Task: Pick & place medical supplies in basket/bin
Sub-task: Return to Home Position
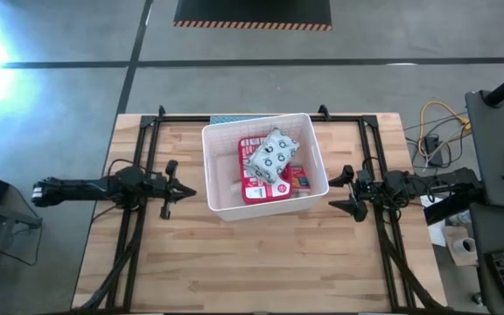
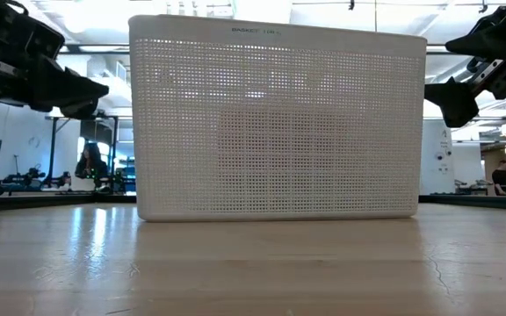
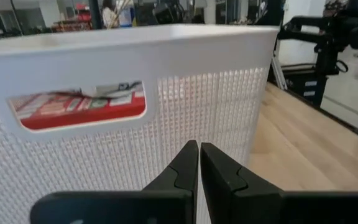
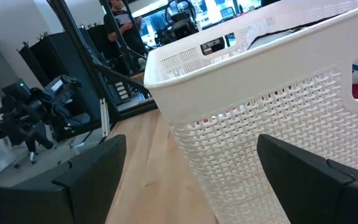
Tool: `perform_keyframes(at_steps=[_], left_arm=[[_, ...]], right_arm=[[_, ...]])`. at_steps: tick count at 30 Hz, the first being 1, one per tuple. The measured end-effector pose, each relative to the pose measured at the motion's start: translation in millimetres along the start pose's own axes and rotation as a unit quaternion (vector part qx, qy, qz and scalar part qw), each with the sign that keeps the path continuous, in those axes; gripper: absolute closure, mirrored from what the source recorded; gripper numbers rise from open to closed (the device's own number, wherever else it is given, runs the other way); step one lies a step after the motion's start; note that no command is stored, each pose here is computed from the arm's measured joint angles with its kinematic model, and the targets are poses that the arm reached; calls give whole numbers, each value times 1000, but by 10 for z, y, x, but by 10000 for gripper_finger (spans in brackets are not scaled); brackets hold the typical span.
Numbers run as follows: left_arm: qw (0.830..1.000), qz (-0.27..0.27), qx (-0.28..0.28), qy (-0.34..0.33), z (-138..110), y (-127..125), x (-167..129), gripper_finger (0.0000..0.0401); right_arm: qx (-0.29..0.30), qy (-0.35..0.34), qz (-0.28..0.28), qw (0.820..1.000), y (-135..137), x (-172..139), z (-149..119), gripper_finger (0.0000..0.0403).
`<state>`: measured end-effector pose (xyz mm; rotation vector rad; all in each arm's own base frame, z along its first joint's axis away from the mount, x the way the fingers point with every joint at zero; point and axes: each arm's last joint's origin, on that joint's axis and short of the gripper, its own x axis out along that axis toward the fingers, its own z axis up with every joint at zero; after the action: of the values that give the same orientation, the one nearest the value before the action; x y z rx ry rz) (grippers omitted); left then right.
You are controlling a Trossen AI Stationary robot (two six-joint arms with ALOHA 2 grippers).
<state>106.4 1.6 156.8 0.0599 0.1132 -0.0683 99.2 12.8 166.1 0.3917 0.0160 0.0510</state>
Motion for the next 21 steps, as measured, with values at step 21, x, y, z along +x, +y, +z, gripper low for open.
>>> perform_keyframes(at_steps=[21], left_arm=[[996,-5,-9,86,-143,1,96,401]], right_arm=[[-180,-28,6,983,16,-33,46,51]])
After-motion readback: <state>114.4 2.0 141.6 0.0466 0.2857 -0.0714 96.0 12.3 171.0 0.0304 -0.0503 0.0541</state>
